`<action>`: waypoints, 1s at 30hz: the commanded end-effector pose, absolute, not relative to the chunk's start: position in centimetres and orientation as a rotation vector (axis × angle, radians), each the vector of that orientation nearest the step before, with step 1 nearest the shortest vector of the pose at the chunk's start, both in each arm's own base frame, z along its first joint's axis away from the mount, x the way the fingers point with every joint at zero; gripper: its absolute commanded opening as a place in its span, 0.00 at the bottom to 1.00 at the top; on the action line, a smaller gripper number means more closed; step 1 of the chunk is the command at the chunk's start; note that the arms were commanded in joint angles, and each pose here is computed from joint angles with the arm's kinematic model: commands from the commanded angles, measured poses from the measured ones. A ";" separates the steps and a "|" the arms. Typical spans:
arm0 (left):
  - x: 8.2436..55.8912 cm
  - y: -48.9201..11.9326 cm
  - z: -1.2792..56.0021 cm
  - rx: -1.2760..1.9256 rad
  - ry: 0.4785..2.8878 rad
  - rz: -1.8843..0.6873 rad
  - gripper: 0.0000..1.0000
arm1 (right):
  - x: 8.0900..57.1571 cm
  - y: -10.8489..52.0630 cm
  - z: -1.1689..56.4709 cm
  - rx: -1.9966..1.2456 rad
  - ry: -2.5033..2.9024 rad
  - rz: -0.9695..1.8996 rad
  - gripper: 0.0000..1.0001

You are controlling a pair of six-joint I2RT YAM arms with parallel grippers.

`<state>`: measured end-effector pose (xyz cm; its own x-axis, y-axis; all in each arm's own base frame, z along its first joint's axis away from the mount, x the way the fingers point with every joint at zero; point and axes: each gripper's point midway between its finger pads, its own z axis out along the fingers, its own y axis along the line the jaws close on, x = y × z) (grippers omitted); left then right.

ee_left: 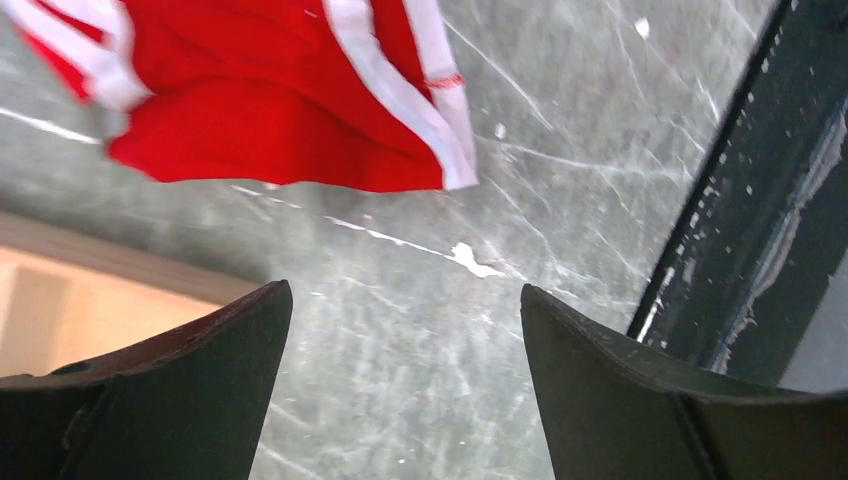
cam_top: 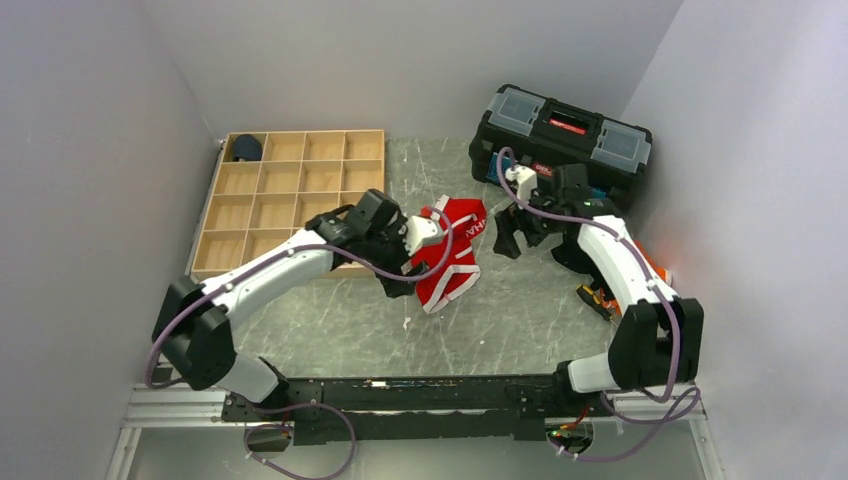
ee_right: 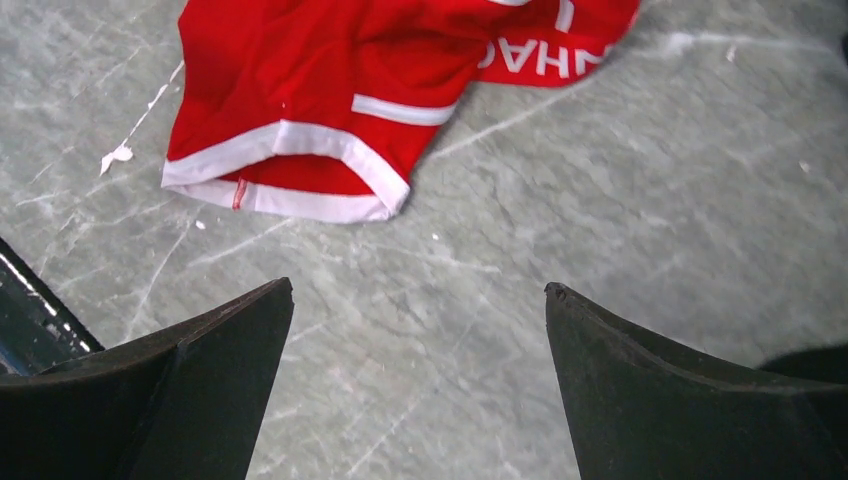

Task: Roll the underwear
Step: Place the underwear at the center of the board, then flatten out the underwear at the center of the board.

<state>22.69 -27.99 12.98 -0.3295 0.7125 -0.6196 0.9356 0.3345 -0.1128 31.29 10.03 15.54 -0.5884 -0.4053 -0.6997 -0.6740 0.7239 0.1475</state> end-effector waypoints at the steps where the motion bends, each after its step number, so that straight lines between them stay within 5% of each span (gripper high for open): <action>1: 26.7 -27.0 17.2 1.317 1.999 -0.579 0.90 | 35.6 11.9 15.5 -0.788 2.187 0.495 0.98; 12: 31.9 -22.0 18.6 1.035 2.069 -0.621 0.90 | 43.4 16.7 12.1 -0.777 2.228 0.579 0.88; 24: 34.9 -17.5 18.8 0.830 2.132 -0.511 0.89 | 34.3 23.5 10.6 -1.095 2.220 0.638 0.82; 30: 35.3 -15.0 19.9 0.760 2.134 -0.455 0.89 | 32.0 24.3 6.9 -1.185 2.304 0.556 0.66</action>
